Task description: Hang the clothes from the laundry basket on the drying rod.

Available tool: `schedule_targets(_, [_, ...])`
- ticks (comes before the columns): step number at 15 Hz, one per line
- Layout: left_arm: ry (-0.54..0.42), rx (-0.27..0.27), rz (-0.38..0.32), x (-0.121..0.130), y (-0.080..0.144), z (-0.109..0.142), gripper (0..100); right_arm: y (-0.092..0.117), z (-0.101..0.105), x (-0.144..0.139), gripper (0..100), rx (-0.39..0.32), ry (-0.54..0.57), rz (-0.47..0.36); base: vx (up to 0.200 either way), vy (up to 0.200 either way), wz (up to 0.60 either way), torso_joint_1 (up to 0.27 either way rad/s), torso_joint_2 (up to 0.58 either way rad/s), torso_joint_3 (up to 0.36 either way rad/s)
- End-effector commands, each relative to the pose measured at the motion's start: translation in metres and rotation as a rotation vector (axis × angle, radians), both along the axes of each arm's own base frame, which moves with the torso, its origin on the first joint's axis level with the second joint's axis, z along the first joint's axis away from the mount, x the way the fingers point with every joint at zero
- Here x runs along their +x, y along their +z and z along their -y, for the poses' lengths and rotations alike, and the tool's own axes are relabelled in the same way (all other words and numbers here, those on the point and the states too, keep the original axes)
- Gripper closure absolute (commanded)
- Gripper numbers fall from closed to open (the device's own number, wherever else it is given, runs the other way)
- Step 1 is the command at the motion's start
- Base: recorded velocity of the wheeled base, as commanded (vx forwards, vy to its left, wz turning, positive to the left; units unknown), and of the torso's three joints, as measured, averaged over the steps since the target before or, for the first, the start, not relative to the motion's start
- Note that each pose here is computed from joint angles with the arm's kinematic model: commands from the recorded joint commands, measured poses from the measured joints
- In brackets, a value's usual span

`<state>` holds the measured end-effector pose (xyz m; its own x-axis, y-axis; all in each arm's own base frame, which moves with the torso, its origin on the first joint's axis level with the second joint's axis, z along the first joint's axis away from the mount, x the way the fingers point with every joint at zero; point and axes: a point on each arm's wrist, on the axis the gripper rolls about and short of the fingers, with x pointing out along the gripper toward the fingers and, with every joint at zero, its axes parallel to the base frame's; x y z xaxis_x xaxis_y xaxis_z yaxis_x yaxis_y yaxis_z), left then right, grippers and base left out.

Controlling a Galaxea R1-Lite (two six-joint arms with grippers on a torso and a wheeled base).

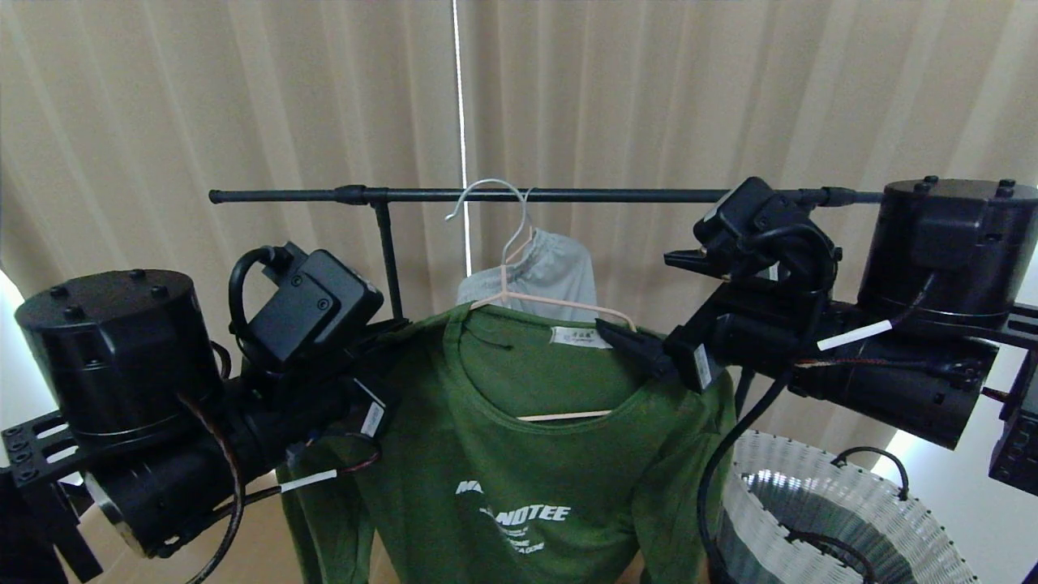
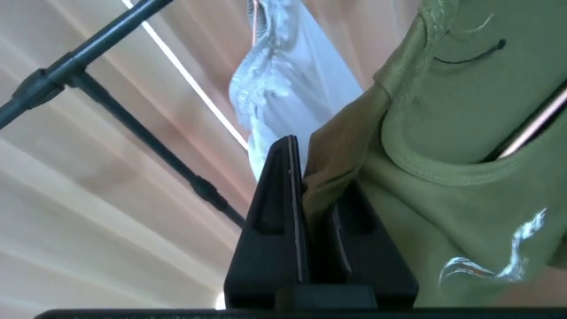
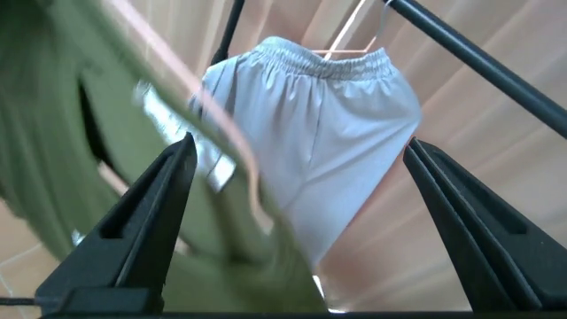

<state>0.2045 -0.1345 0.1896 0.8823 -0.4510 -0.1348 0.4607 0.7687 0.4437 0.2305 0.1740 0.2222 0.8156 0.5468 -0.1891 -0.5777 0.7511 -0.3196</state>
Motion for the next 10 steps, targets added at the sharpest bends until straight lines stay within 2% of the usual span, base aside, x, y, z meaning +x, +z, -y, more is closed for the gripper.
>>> schedule_targets(1, [-0.011,-0.007,0.01,-0.003,-0.002,0.001,100,-0.004,-0.004,0.006,0,-0.009,-0.004,-0.01,0.0,0.0,0.0,0.0,0.0,0.0])
schedule_targets(6, [-0.051,-0.014,0.019,-0.009,-0.004,0.008,100,-0.005,-0.011,0.008,0,-0.011,0.009,-0.009,0.0,0.0,0.0,0.0,0.0,0.0])
schedule_targets(7, [-0.054,-0.014,0.019,-0.01,-0.004,0.009,100,-0.005,-0.011,0.009,100,-0.013,0.009,-0.011,0.0,0.0,0.0,0.0,0.0,0.0])
schedule_targets(10, [-0.066,-0.013,0.017,-0.013,-0.005,0.01,100,-0.006,-0.013,0.008,100,-0.014,0.013,-0.012,0.0,0.0,0.0,0.0,0.0,0.0])
